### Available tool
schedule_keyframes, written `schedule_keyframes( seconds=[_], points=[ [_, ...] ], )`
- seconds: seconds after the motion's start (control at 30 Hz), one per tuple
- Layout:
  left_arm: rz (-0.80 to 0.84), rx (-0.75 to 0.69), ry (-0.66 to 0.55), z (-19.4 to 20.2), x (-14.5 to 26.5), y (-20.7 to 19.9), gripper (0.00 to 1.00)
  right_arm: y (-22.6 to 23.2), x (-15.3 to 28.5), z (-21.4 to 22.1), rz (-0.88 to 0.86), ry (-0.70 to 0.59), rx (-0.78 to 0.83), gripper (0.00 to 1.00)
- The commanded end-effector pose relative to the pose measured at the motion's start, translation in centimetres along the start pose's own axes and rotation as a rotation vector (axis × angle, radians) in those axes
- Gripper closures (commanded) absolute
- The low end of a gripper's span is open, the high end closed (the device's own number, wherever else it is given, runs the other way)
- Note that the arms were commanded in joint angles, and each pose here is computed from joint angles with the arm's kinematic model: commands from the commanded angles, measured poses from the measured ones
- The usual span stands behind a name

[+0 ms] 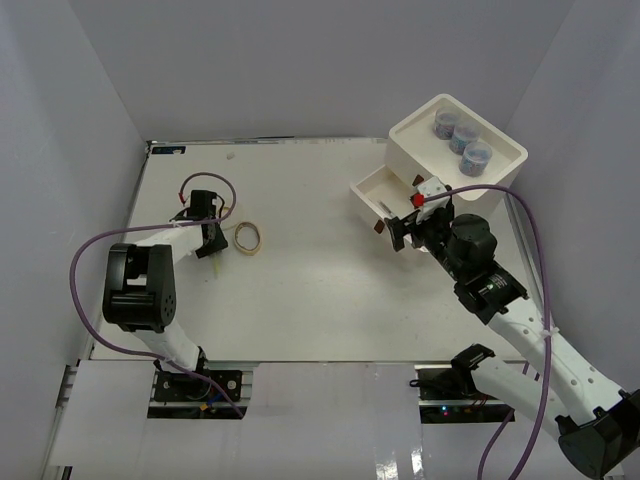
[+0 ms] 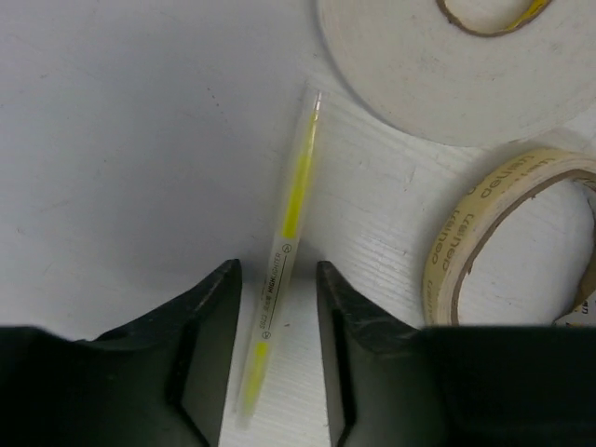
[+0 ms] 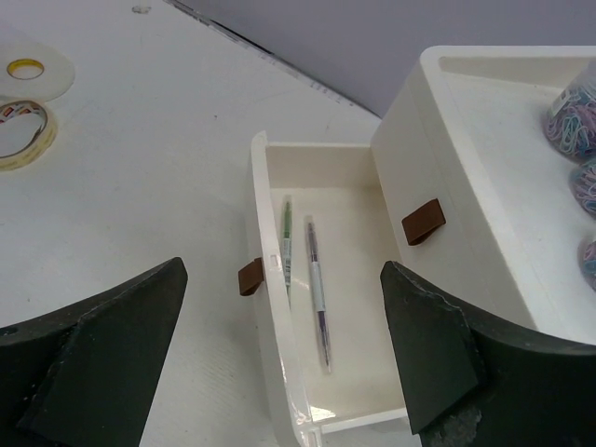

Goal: Sort the stationery into containers
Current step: Pick up the pen from the center of the board, then place the pen in the storage box.

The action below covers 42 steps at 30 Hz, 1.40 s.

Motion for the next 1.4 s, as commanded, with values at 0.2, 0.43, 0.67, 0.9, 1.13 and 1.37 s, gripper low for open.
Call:
schedule_keyframes(
  seconds=[0.2, 0.43, 0.67, 0.9, 1.13, 1.37],
  points=[
    [0.019, -0.003, 0.032, 0.7, -0.3, -0.1, 0.78, 0.1, 0.0, -0.5, 0.000, -0.054, -0.019, 0.08],
    [0.202, 0.029, -0.146, -0.8, 7.0, 0.2, 0.86, 2.7, -0.4, -1.3, -0.257, -0.043, -0.117, 0.08],
    [0.629, 0.104, -0.427, -1.3, 15.5, -1.6, 0.80, 8.0, -2.0, -2.6, -0.533, 0.008, -0.362, 0.05],
    [0.937, 0.097, -0.551, -1.6, 20.6, -5.2, 0.81, 14.0, -4.2, -3.3, -0.671, 0.100, -0.456, 0.06],
    [1.131, 0.071, -0.657, -1.7, 24.5, -7.9, 0.81, 16.9, -7.2, -3.1, -0.707, 0.164, -0.493, 0.07],
    [1.206, 0.098, -0.704, -1.0, 25.2, -8.1, 0.81, 18.1, -9.2, -2.9, -0.702, 0.191, -0.530, 0.15]
  ],
)
Point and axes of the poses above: each gripper's point midway between its finger pads, its own x axis back along the fingers, its own y axis along the line the jaws close on, z = x × y, the point moved 9 cm from there along x, back along the fingers, and after that the axes turned 13 degrees about -x, right-handed, at the moved point
